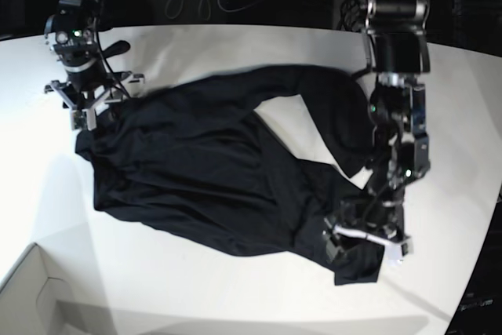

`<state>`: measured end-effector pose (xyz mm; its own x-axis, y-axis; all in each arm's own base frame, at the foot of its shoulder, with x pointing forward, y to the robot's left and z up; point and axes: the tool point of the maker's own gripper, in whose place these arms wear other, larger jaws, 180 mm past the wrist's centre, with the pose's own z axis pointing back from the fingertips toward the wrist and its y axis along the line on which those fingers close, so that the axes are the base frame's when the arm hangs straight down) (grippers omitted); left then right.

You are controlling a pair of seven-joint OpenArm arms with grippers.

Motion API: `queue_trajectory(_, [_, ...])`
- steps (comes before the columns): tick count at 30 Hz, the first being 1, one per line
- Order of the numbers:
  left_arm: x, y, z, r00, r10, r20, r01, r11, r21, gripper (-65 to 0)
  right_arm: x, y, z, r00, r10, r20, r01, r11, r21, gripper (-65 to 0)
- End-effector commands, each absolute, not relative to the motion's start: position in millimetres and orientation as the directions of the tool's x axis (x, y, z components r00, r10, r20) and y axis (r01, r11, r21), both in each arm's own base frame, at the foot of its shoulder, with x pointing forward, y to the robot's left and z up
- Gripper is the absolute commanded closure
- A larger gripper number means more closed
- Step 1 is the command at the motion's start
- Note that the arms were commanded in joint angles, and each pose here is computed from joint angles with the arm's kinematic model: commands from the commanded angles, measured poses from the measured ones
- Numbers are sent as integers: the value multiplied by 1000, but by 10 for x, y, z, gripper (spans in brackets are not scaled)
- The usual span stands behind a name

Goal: Layout the t-shirt on the table in an organized manner, then fold the t-shirt properly
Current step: 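Drag the held fabric with the left gripper across the shirt and release, then reach the left gripper to the shirt's bunched hem and grasp it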

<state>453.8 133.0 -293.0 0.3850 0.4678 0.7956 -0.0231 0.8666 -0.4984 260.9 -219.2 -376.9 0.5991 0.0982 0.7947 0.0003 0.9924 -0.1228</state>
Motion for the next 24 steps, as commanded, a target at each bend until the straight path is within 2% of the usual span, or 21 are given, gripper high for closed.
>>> queue_trajectory(1, [4521,1384,-2786,341,459,820,2,872,-489,-384,2669,-2204,-3657,563,107,820,-1,992,-129,-267])
queue_trajectory(9, [3774,1688,-3676,503,410,761,-111,904,-413,-383,2714,-2208,-3622,553,109,826,1,991,-131,-268])
queue_trajectory(19, [3535,1875,-3995,569,389,724,-159,916,-367,-377,2713,-2214,-3622,553,108,826,2,991,-131,-268])
queue_trajectory(21, [3506,1896,-4028,580,383,720,-160,919,-360,-313,2710,-2225,-3620,553,108,826,5,991,-132,-268])
queue_trajectory(23, [3424,1946,-4142,602,381,702,-176,921,-348,-193,2709,-2231,-3619,553,107,826,6,991,-133,-268])
queue_trajectory(24, [3392,1956,-4190,609,383,694,-183,920,-346,-112,2709,-2231,-3619,553,107,826,6,991,-133,-268])
